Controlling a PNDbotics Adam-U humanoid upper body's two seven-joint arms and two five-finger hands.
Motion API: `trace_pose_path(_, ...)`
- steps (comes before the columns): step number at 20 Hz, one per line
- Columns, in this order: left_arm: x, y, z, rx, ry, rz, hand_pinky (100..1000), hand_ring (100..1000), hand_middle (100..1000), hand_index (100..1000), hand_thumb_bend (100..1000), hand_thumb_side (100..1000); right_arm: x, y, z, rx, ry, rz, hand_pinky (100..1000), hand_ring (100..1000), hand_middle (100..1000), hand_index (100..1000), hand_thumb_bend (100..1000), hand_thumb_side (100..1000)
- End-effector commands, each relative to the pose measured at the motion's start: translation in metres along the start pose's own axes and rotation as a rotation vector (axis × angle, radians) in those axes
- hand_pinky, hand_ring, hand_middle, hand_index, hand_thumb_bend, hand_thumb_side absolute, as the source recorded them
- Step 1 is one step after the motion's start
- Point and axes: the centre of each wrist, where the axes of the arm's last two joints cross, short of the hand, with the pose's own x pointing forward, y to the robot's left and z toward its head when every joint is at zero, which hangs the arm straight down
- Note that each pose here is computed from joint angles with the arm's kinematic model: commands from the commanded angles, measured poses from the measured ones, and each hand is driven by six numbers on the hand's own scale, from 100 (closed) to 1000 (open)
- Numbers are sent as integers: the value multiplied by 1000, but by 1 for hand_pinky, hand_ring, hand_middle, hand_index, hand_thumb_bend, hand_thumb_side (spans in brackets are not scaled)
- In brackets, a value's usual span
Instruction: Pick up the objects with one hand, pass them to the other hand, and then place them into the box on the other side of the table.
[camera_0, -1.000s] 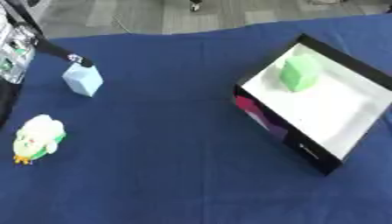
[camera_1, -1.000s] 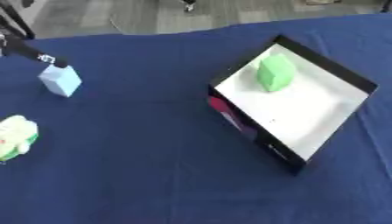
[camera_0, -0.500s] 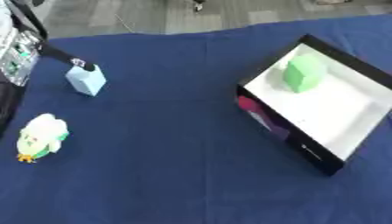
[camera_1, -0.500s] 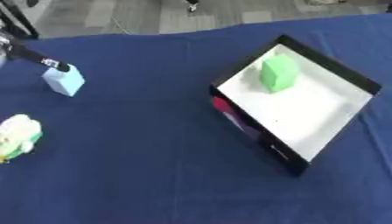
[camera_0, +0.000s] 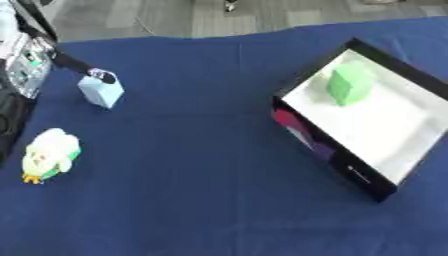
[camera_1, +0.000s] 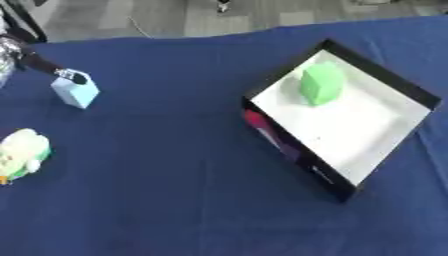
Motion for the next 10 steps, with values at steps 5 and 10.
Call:
trace_pose_path(5, 4, 7, 3, -68, 49, 49, 991, 943, 848, 806, 927, 399, 7, -5, -2, -11, -17, 34, 993, 959, 871, 964, 277, 209)
trace_pose_path(10, 4, 5, 2, -65, 58, 65, 983, 942, 843, 796, 881, 381, 7, -4, -1, -11, -19, 38, 997, 961, 873, 965, 264, 216)
